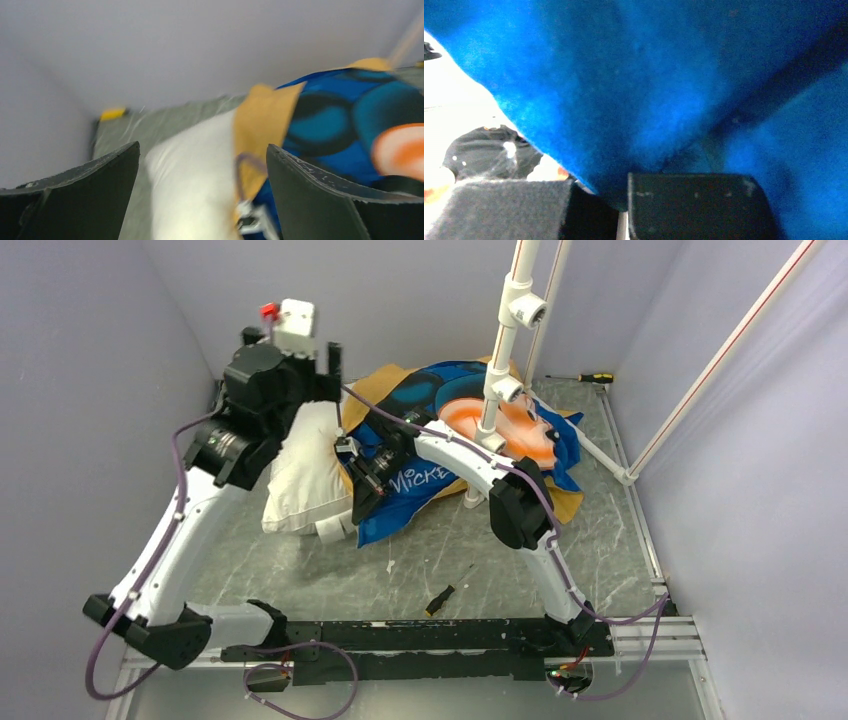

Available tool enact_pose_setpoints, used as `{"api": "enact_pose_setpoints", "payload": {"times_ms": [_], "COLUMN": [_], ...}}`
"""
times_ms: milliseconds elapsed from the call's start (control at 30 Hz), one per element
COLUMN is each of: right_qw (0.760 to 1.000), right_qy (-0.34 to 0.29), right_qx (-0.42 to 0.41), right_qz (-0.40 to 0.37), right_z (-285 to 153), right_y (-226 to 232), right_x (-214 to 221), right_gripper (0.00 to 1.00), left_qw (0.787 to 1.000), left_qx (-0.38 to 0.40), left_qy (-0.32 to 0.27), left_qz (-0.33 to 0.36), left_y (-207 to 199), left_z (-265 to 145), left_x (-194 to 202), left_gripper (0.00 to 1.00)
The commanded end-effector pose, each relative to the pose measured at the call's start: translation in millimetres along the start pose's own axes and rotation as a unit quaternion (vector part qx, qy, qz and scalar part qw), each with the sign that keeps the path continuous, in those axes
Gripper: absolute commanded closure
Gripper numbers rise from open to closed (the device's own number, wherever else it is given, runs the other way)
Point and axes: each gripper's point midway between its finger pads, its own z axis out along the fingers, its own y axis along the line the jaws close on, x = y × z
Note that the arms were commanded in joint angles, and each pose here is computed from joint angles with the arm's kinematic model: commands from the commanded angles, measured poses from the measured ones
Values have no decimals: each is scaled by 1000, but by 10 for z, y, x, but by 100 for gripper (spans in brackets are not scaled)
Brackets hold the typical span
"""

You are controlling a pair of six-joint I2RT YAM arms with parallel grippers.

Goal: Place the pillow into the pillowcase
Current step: Stuff the pillow into the pillowcase.

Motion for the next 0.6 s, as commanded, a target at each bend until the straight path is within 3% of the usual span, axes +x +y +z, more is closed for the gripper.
{"api": "enact_pose_setpoints", "payload": {"times_ms": [0, 100, 200, 267, 400, 433, 567], "right_qw": [1000, 999, 999, 999, 998, 997, 993], "right_qy": [-19, -23, -28, -37, -62, -69, -107], "right_qx": [-24, -26, -18, -18, -30, -32, -50], "right_qz": [-1, 7, 9, 9, 8, 6, -3], "right_z": [142, 154, 129, 95, -2, -28, -164], "right_y": [219, 195, 175, 184, 276, 309, 451], "right_x": [-124, -151, -186, -236, -388, -431, -644], "right_gripper": [100, 100, 100, 100, 100, 100, 100], "left_qw": [978, 961, 944, 930, 839, 824, 802], "left_qx": [-178, -245, -269, -239, -196, -165, -50], "left_qy": [71, 86, 151, 237, 403, 421, 421], "left_qz": [-86, -100, -112, -147, -308, -342, -422], "left_y": [813, 1106, 1252, 1198, 1082, 981, 602], "left_z": [-522, -757, -857, -869, -947, -910, -729], "left_x": [501, 754, 1193, 1651, 2404, 2497, 2709], "left_gripper": [0, 1, 1, 1, 1, 1, 1]}}
